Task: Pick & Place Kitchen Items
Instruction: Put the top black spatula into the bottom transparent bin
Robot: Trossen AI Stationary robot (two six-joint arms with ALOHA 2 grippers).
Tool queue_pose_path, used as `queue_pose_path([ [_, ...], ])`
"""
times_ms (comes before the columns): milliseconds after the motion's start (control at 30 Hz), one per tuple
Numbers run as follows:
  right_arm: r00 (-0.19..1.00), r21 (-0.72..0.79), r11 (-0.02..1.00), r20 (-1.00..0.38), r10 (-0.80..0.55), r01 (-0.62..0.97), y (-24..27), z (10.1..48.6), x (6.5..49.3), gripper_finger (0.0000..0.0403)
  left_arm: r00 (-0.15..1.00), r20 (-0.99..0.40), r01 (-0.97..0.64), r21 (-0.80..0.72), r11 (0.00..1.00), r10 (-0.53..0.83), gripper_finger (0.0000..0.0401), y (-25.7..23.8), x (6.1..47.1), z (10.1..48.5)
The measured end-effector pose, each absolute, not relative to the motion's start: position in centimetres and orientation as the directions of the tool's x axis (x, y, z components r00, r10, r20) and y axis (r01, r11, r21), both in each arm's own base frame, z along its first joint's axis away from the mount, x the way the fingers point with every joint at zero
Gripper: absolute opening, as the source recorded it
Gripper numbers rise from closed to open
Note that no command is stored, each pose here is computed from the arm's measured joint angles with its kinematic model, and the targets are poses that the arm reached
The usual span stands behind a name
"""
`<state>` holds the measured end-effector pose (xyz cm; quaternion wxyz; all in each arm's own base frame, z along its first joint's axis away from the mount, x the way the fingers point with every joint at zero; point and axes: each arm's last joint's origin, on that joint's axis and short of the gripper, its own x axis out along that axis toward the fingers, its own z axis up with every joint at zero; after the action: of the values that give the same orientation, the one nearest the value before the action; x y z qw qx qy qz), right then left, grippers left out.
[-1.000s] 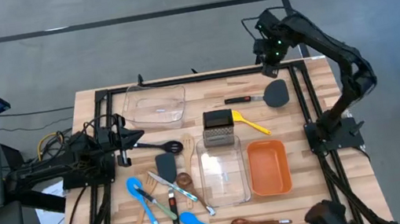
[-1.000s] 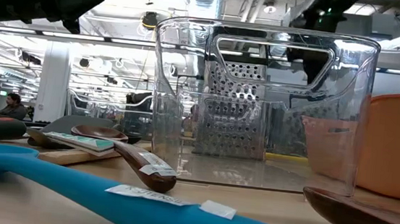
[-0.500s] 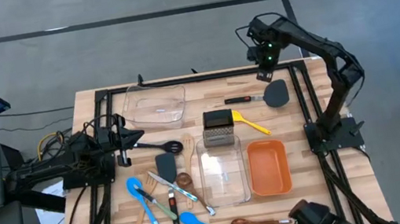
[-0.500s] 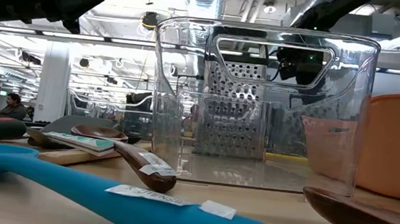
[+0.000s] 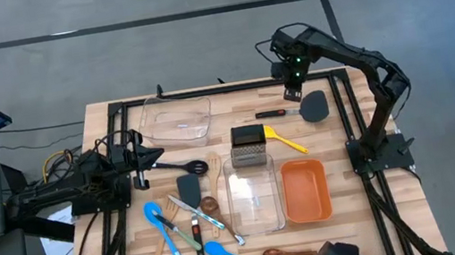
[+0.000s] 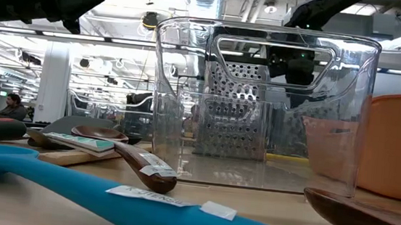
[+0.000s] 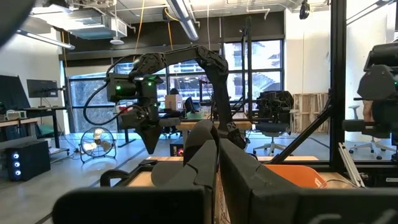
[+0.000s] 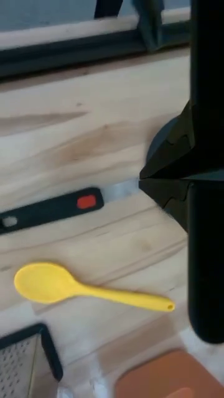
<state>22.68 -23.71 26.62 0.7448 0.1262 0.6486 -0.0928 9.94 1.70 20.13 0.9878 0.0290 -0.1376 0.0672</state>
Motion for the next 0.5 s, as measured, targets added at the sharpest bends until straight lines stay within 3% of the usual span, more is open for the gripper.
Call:
queue_pose_path([
  [300,0.124,0.102,0.952,-0.990,0.068,0.289,-21.7,22.3,21.7,0.0000,0.953,0.276,-0.141,0.039,0.989,0.125,0.0008,1.7,9.9,20.1],
  [500,0.215,0.034,0.958,-0.976,-0.029,0.283,-20.8,20.7,20.8,0.0000,0.953,0.276,-0.141,0.041,0.989,0.125,0.0008,1.7,9.9,20.1],
])
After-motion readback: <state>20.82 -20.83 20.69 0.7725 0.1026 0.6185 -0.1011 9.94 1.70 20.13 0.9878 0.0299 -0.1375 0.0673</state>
